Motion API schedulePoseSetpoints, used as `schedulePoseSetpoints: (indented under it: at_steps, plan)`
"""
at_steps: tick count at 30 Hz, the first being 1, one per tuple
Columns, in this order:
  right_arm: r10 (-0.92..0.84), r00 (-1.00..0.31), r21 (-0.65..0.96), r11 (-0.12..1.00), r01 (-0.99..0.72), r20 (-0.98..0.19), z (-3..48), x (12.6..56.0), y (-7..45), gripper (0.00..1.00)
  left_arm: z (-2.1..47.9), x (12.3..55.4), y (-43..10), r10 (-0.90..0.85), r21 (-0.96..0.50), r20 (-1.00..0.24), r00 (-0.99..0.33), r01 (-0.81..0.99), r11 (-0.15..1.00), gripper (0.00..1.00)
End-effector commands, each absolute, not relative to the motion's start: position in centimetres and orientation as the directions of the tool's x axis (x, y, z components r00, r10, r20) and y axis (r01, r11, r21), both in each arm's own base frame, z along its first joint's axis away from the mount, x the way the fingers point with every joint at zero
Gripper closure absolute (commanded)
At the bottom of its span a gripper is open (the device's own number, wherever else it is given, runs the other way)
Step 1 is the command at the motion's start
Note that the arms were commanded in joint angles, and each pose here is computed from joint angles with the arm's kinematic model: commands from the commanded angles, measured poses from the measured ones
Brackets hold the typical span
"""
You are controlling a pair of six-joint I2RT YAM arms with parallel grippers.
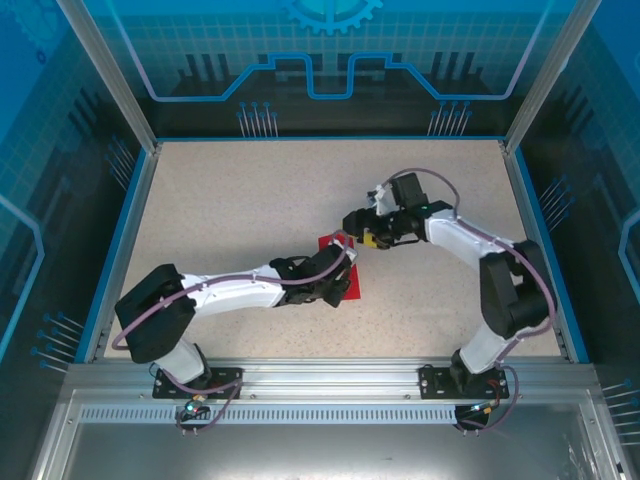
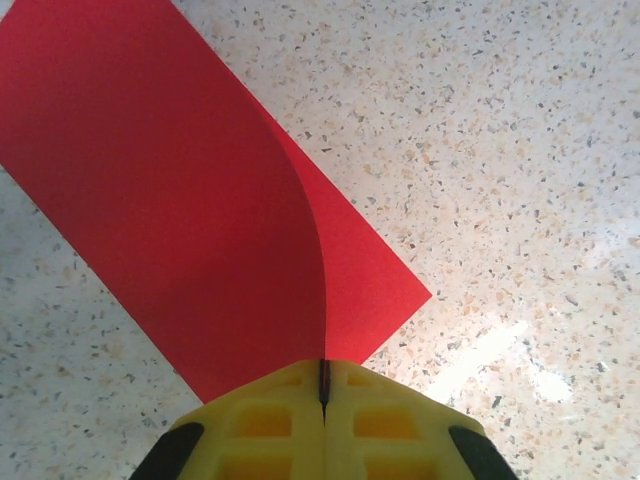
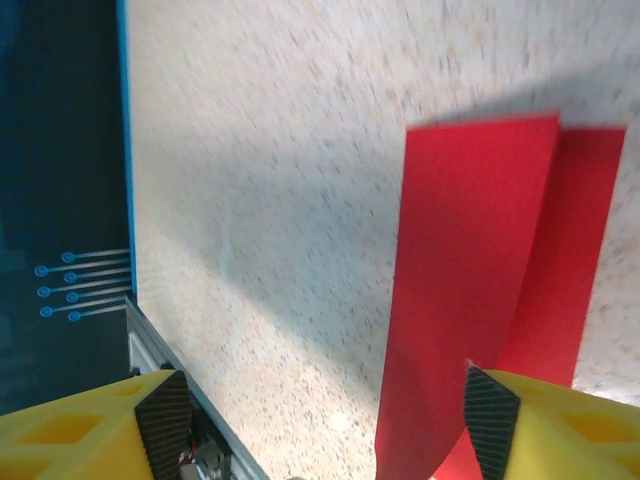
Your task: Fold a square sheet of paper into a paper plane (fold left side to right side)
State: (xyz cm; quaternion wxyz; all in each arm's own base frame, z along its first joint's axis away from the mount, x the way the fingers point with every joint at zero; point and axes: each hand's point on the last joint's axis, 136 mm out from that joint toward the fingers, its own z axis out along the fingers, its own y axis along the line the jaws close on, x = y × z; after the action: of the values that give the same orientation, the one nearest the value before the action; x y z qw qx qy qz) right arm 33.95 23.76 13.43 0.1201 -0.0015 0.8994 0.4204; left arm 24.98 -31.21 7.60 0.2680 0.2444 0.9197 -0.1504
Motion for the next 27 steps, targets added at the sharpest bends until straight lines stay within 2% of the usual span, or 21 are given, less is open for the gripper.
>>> schedulePoseSetpoints:
  at_steps: [1,3,5,9,14,17,20,27]
  plan:
    - [0.131,-0.944,0.737,0.66,-0.146,-0.304,14.9,33.8,21.8,0.23,8.3,24.4,-31.9,0.288,-0.336,-0.543,-0.789,0.519,0.786,1.0]
    - [0.118,-0.941,0.722,0.673,-0.16,-0.318,14.7,32.8,21.3,0.24,8.2,24.7,-31.5,0.253,-0.394,-0.526,-0.812,0.497,0.773,1.0]
    - [0.105,-0.947,0.712,0.685,-0.153,-0.304,13.6,31.6,20.8,0.32,8.2,25.0,-31.2,0.226,-0.442,-0.514,-0.828,0.481,0.757,1.0]
    - [0.094,-0.968,0.707,0.7,-0.101,-0.232,10.2,28.9,20.4,0.51,8.0,25.6,-30.3,0.205,-0.478,-0.491,-0.847,0.458,0.749,1.0]
    - [0.029,-0.987,0.685,0.723,-0.087,-0.156,6.7,26.1,21.9,0.8,7.2,26.5,-29.1,0.182,-0.487,-0.47,-0.864,0.425,0.763,1.0]
    - [0.006,-0.992,0.647,0.758,-0.08,-0.129,5.0,25.3,22.4,0.91,6.8,27.1,-28.5,0.17,-0.478,-0.462,-0.87,0.406,0.779,1.0]
    - [-0.006,-0.994,0.617,0.784,-0.072,-0.108,3.8,25.0,22.7,0.94,6.6,27.6,-27.9,0.164,-0.467,-0.452,-0.877,0.389,0.794,1.0]
    - [-0.056,-0.996,0.539,0.838,-0.083,-0.066,1.9,24.5,23.0,0.95,5.8,28.0,-27.5,0.183,-0.438,-0.434,-0.882,0.384,0.813,1.0]
